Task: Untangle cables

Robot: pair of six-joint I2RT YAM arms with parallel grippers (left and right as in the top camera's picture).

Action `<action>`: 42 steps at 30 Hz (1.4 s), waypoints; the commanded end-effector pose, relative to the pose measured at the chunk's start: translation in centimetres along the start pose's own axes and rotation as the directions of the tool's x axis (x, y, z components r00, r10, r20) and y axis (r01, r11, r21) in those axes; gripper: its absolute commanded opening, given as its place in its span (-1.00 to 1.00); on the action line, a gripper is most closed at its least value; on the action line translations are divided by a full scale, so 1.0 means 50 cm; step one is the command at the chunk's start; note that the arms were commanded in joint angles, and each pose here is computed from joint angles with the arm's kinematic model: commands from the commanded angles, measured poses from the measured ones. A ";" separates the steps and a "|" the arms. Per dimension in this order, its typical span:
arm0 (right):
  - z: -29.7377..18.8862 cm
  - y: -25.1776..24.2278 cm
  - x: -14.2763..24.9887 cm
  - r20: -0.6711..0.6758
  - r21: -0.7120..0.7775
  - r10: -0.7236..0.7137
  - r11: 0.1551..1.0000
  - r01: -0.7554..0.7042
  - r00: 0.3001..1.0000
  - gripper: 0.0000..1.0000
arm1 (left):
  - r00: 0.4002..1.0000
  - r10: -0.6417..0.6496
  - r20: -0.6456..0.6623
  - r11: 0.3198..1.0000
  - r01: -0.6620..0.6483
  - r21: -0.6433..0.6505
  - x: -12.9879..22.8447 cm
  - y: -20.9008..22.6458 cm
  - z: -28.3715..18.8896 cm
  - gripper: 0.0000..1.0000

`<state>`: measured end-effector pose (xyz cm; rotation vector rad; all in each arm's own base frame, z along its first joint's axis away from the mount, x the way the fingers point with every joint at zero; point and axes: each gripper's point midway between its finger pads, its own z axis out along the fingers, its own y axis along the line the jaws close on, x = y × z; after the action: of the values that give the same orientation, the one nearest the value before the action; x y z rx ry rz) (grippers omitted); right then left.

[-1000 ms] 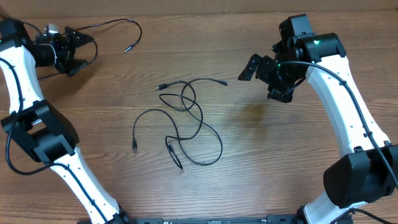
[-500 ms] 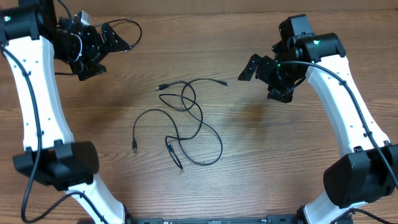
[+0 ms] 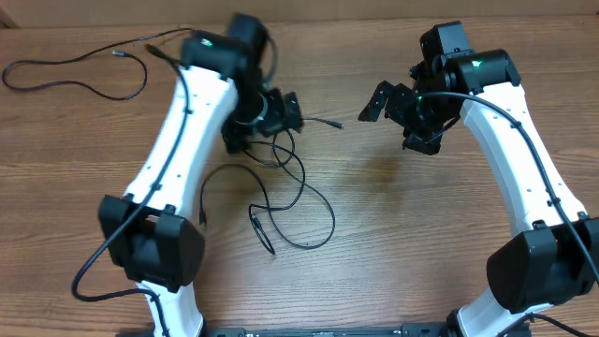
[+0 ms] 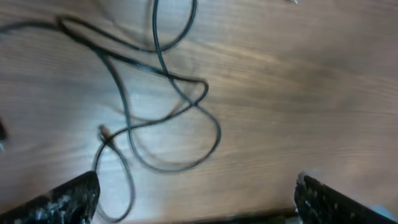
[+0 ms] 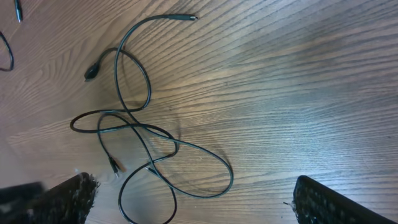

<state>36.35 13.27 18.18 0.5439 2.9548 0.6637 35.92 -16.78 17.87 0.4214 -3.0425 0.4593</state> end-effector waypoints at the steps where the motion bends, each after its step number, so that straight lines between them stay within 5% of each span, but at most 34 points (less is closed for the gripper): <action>1: -0.016 0.009 -0.005 0.024 -0.013 -0.014 1.000 0.014 1.000 1.00 | 0.953 -0.296 0.062 0.949 0.301 -0.092 0.000 0.023 0.059 0.99; 9: -0.016 0.009 -0.005 0.024 -0.013 -0.014 1.000 0.014 1.000 1.00 | 0.906 -0.411 0.101 0.909 0.416 -0.028 -0.032 0.029 0.159 0.87; 14: -0.016 0.009 -0.005 0.024 -0.013 -0.014 1.000 0.014 1.000 1.00 | 0.903 -0.402 0.152 0.913 0.407 -0.007 -0.056 0.030 0.171 0.20; 27: -0.016 0.009 -0.005 0.024 -0.013 -0.014 1.000 0.014 1.000 1.00 | 0.878 -0.423 0.222 0.899 0.438 -0.017 -0.073 0.050 0.197 0.09; 29: -0.016 0.009 -0.005 0.024 -0.013 -0.014 1.000 0.014 1.000 1.00 | 0.877 -0.425 0.227 0.899 0.437 -0.006 -0.079 0.048 0.195 -0.36; 30: -0.016 0.009 -0.005 0.024 -0.013 -0.014 1.000 0.014 1.000 1.00 | 0.876 -0.425 0.228 0.899 0.437 -0.003 -0.081 0.048 0.195 -0.76; 31: -0.016 0.009 -0.005 0.024 -0.013 -0.014 1.000 0.014 1.000 1.00 | 0.875 -0.425 0.229 0.899 0.437 -0.001 -0.082 0.048 0.195 -0.91; 33: -0.016 0.009 -0.005 0.024 -0.013 -0.014 1.000 0.014 1.000 1.00 | 0.894 -0.402 0.198 0.914 0.405 0.024 -0.081 0.033 0.185 -0.92; 37: -0.016 0.009 -0.005 0.024 -0.013 -0.014 1.000 0.014 1.000 1.00 | 0.944 -0.310 0.113 0.928 0.274 0.250 -0.098 -0.058 0.072 -0.92; 42: -0.016 0.009 -0.005 0.024 -0.013 -0.014 1.000 0.014 1.000 1.00 | 0.959 -0.213 0.189 0.781 0.051 0.622 -0.088 -0.162 -0.256 -0.92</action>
<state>36.33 13.27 18.18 0.5442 2.9556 0.6639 43.73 -18.74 19.77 0.9907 -2.9632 1.0294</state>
